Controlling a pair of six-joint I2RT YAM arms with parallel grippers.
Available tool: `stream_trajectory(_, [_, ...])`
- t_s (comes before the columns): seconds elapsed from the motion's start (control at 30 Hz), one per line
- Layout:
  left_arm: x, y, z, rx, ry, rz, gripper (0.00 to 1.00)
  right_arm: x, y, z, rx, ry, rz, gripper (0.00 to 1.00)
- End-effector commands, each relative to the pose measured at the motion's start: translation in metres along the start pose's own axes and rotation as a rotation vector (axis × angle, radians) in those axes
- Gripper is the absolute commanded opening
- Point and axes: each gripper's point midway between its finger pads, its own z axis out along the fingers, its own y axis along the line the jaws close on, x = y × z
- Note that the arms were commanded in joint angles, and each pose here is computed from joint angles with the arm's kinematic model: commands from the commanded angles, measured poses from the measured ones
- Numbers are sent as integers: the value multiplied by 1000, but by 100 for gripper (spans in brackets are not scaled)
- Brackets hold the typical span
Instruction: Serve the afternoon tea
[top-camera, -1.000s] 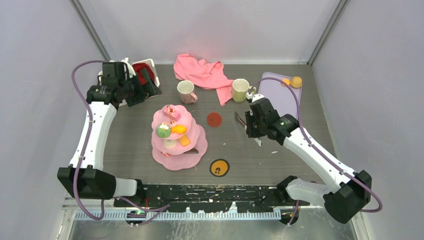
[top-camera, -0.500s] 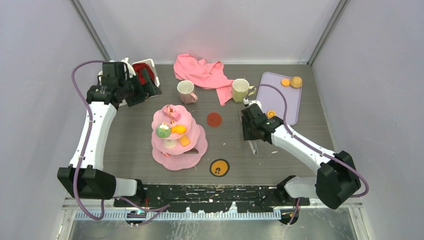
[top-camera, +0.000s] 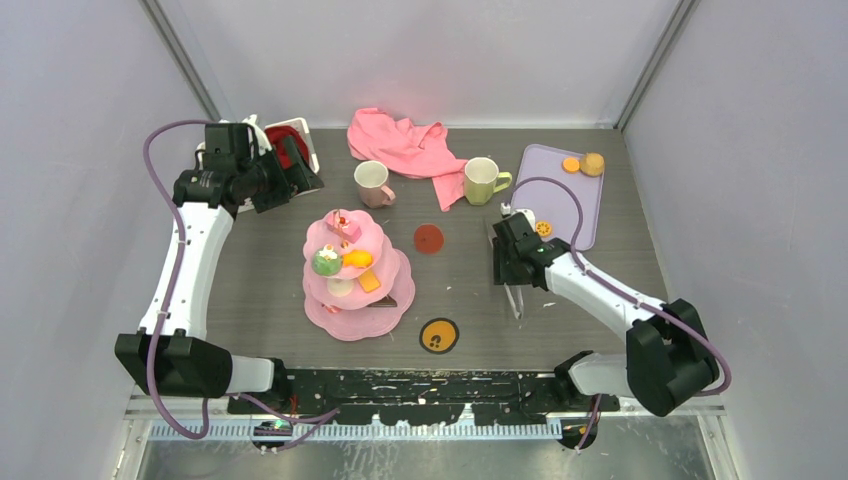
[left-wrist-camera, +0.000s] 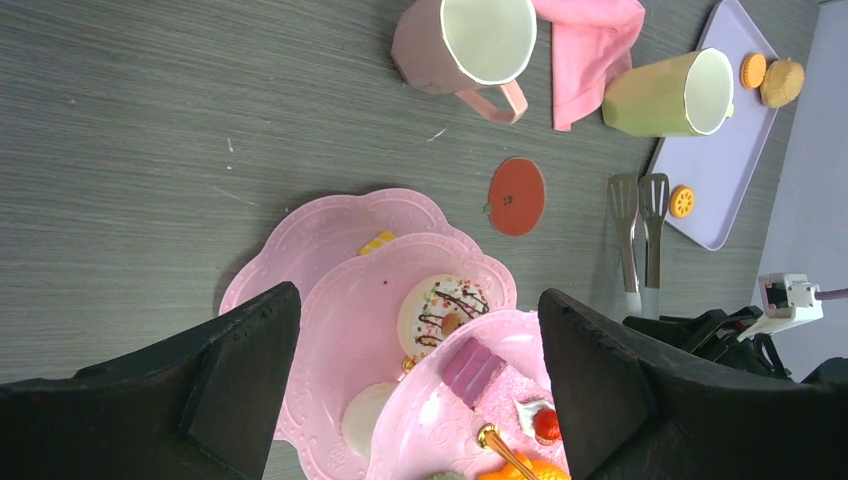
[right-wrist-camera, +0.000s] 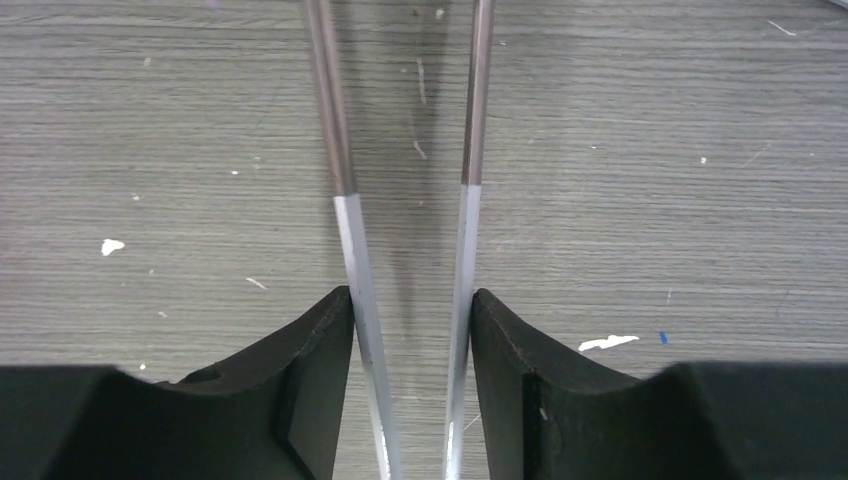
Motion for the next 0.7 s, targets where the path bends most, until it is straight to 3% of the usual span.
stream_trajectory(0.0, [-17, -11, -9, 35, -57, 11, 88, -11, -10, 5, 21, -50, 49, 52])
stream_trajectory(0.33, [-16, -10, -10, 31, -55, 18, 88, -3, -12, 29, 21, 11, 41, 60])
stream_trajectory(0.67, [-17, -10, -12, 30, -63, 16, 88, -41, -9, 0, 1, -92, 41, 73])
